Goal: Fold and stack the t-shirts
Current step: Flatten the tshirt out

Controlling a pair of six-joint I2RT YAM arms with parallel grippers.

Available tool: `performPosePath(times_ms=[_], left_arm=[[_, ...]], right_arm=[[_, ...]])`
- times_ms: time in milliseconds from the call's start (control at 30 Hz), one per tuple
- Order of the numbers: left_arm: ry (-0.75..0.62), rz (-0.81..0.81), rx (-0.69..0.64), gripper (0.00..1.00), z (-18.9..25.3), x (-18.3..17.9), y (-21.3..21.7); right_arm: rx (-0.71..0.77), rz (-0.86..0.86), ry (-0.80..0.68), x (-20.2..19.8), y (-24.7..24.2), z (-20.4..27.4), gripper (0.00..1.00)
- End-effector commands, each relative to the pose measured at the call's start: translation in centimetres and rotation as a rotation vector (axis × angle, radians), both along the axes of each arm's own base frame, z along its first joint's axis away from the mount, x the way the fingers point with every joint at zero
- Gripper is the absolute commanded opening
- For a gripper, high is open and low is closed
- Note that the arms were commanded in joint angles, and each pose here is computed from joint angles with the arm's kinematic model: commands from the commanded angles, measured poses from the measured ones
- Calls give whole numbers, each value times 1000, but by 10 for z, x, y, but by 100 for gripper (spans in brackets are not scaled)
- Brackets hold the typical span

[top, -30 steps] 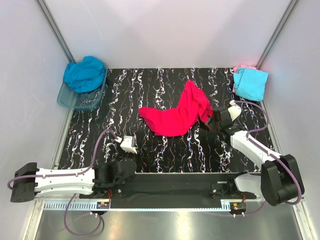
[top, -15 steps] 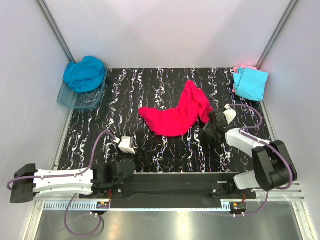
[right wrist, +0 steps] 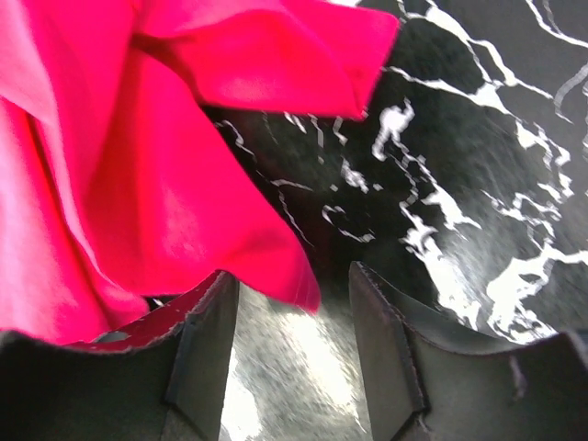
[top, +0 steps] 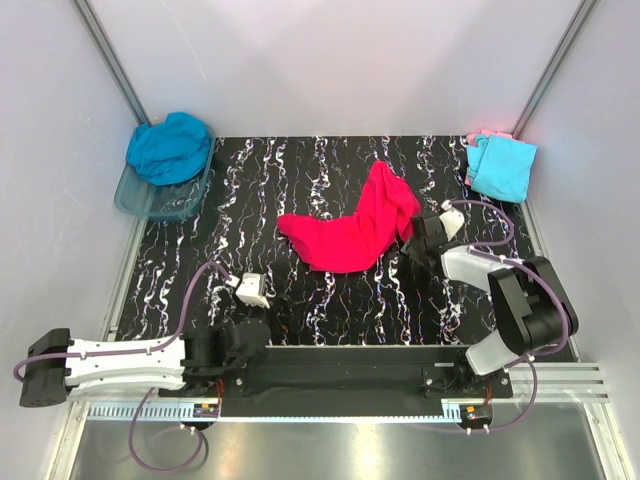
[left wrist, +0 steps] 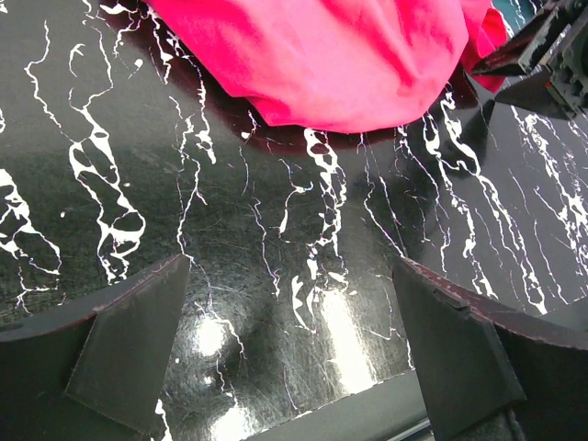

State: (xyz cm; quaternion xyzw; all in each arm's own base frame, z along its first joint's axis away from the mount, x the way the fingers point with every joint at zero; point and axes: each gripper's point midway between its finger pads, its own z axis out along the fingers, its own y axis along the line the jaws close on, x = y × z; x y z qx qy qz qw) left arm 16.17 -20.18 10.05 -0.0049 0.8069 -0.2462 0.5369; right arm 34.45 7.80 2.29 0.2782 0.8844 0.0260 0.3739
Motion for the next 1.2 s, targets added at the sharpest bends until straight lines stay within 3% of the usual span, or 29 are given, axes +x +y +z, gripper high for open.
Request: performPosePath(times_ms=[0,67,167,200,233,267,533,733,933,1167], left_arm=[[-28,37,-40,99,17,5,0],[-29,38,-40,99,18,6,-1],[-28,41,-36,99,17,6,-1],[-26,43,-29,99,15,6,-1],[-26,42,-31,99,16,6,-1],[-25,46,-29,99,15,6,-1],[-8,60,-3,99,0,7,1],[-11,58,5,99,-5,9,-9],[15,37,44,99,-15,8,-25],[41,16,56,99,-26,7,-36]], right_arm=[[-5,-6,-73,24,5,12,57],[-18,-14,-65,26,3,9,56],[-20,-18,-56,28,3,5,45],[-20,-18,-52,27,4,3,36],[-16,-21,-53,27,3,3,10],[-12,-24,-52,27,4,3,0],[115,39,-149,20,21,44,0],[299,232,-417,12,62,170,0],[374,387,-520,-12,88,260,0],[366,416,-624,-11,89,335,0]])
